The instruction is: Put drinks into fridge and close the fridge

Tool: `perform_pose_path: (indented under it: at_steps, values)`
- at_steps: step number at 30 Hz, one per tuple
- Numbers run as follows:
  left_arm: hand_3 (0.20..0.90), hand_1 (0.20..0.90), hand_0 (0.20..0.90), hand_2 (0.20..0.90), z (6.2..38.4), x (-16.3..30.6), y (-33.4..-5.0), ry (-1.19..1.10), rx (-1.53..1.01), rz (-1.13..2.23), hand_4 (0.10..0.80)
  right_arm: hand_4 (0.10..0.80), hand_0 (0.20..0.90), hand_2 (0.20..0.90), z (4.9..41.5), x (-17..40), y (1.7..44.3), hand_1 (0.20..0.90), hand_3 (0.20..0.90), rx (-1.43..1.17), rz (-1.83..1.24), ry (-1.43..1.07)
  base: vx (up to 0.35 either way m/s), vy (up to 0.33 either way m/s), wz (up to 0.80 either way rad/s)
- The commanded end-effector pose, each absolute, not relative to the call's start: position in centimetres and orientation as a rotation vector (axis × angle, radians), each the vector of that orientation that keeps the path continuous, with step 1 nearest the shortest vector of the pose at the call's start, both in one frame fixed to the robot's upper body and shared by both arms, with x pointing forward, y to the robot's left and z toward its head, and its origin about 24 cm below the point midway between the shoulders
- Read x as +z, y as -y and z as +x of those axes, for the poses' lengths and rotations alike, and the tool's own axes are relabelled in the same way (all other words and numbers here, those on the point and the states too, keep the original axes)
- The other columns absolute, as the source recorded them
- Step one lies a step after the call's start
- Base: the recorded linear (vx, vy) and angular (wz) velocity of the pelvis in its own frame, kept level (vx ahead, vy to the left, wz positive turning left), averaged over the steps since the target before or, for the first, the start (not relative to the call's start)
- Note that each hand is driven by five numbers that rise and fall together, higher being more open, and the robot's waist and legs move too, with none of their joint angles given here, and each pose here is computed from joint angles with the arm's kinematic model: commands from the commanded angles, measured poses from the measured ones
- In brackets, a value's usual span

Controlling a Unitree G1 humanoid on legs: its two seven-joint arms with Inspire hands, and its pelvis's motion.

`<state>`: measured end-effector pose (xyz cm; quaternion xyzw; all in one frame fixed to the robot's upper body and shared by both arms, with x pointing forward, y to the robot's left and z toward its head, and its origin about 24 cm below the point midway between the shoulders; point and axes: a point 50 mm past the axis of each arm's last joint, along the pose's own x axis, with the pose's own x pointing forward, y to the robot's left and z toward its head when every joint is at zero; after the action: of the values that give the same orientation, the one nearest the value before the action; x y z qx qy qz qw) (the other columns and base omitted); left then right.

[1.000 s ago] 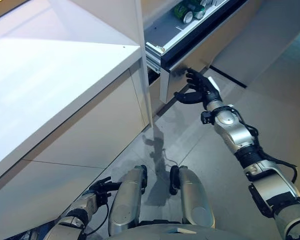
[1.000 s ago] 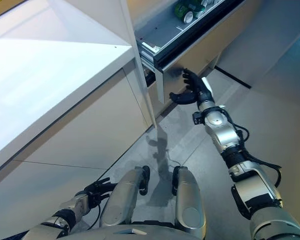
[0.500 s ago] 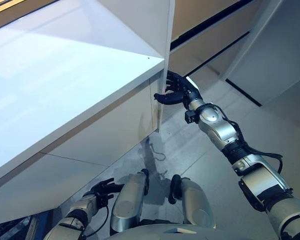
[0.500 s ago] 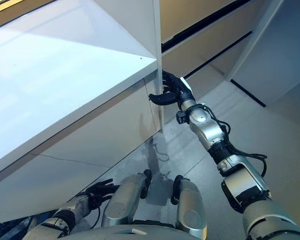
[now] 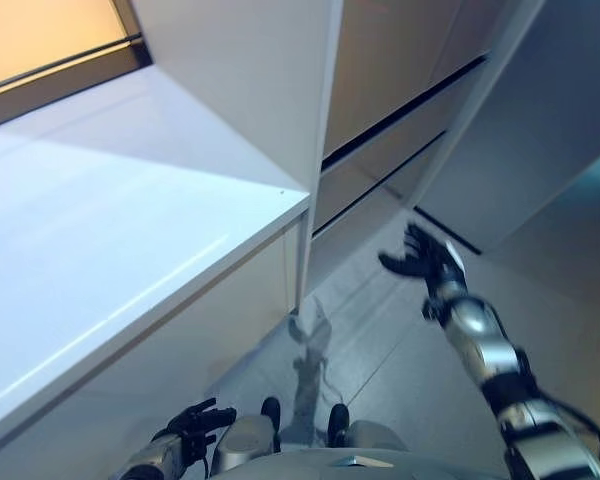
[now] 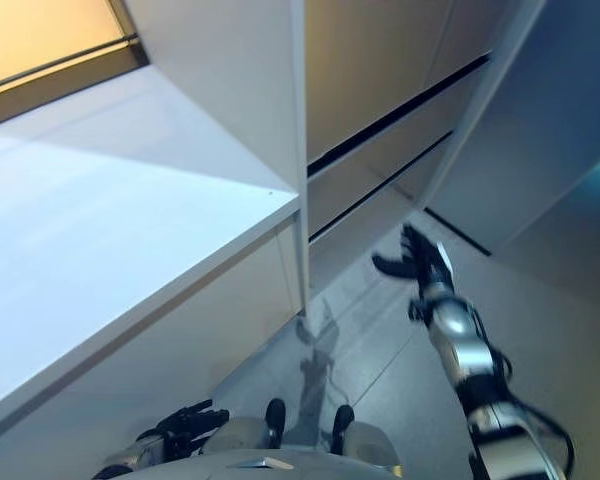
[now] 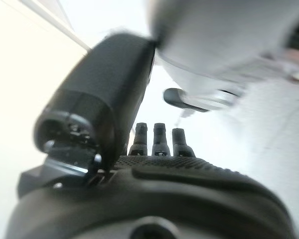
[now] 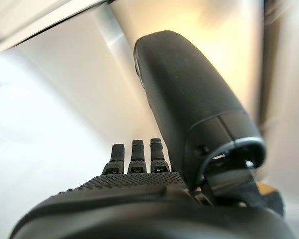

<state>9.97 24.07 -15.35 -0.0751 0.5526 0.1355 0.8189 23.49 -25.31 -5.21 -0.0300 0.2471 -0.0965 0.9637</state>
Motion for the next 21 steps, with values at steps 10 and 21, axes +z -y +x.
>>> perform_pose_path:
  at_steps: [10, 21]
  values:
    - [0.900, 0.900, 0.900, 0.900, 9.7, -15.2, -25.4, -1.079, 0.274, -0.159, 0.800, 0.800, 0.900, 0.900, 9.3, -15.1, 25.5, 0.900, 0.900, -0.067, -0.138, -1.130, -0.008, -0.001, -0.19]
    - [0.900, 0.900, 0.900, 0.900, 8.7, -15.9, -24.2, -1.136, 0.244, -0.138, 0.800, 0.800, 0.900, 0.900, 6.8, -16.3, 23.8, 0.900, 0.900, 0.064, -0.147, -1.282, -0.006, 0.003, -0.02]
